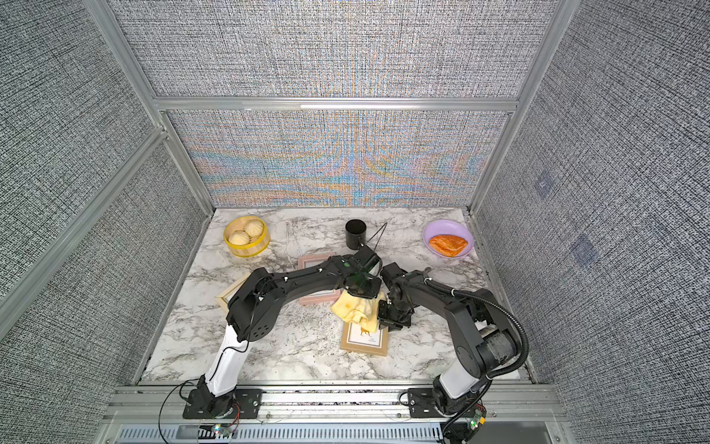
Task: Wipe the picture frame with a cloth
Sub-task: Wipe the dirt from the picture frame.
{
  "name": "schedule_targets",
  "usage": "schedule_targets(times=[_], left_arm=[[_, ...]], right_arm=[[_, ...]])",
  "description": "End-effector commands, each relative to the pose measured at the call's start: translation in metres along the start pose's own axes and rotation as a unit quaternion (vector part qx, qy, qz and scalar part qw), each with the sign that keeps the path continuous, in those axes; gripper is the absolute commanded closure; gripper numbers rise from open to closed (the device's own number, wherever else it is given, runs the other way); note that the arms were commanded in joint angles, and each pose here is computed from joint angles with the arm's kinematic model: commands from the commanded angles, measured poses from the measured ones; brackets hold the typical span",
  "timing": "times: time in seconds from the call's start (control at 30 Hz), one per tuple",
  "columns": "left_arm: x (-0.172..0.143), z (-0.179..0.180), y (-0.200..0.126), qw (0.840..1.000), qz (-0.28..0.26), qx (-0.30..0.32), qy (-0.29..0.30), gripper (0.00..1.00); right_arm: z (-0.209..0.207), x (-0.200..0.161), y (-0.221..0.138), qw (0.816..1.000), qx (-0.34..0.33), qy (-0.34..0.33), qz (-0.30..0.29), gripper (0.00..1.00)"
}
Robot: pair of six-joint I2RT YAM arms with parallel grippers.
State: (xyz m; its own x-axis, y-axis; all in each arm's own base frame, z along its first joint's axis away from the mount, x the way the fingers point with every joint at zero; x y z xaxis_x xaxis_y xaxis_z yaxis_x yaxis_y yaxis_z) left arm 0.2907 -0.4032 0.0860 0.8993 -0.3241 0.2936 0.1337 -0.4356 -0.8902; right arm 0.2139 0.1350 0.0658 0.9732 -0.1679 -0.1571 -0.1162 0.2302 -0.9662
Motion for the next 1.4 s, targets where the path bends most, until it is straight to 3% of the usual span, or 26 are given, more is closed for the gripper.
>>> schedule_targets(times=[0.0,0.3,0.6,0.83,0.97,1.2,1.37], left_arm=[[-0.026,0.055,-0.002,0.989,0.041,0.140,-0.007,1.00],[-0.042,0.029,0.004,0.995,0.068,0.074,0.008,1.00],[-0.107,0.043,-0.028,0.987,0.128,0.095,-0.007,1.00],[-0.143,0.045,-0.041,0.986,0.152,0.070,-0.014,1.00],[-0.127,0.046,-0.038,0.988,0.123,0.097,-0.010,1.00],[-0.057,0.049,-0.030,0.989,0.035,0.140,-0.026,1.00],[-0.034,0.051,-0.019,0.990,0.027,0.135,-0.028,1.00]], right_arm=[[-0.029,0.000,0.013,0.994,-0.102,0.020,-0.011,1.00],[-0.027,0.003,0.014,0.995,-0.103,0.019,-0.007,1.00],[-0.031,-0.003,0.020,0.994,-0.106,0.023,0.005,1.00],[-0.029,-0.004,0.021,0.995,-0.101,0.021,0.008,1.00],[-0.027,-0.003,0.022,0.994,-0.103,0.020,0.008,1.00],[-0.027,-0.004,0.021,0.994,-0.107,0.020,0.005,1.00],[-0.027,-0.004,0.020,0.994,-0.109,0.020,0.004,1.00]])
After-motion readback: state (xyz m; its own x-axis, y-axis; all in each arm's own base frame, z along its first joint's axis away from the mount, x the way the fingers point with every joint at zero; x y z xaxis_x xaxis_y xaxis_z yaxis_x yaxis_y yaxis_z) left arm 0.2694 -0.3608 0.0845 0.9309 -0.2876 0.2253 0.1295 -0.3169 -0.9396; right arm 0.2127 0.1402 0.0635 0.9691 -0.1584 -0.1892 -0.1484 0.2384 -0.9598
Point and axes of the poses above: each gripper's point midway between its finger pads, its own y axis out along the fingers, its own z axis along the line the jaws close on, x = y × z, the point moved 6 cm from there along -y, back along the fingers, and after that the axes turned 2 degrees about y, right-handed, at the moved point
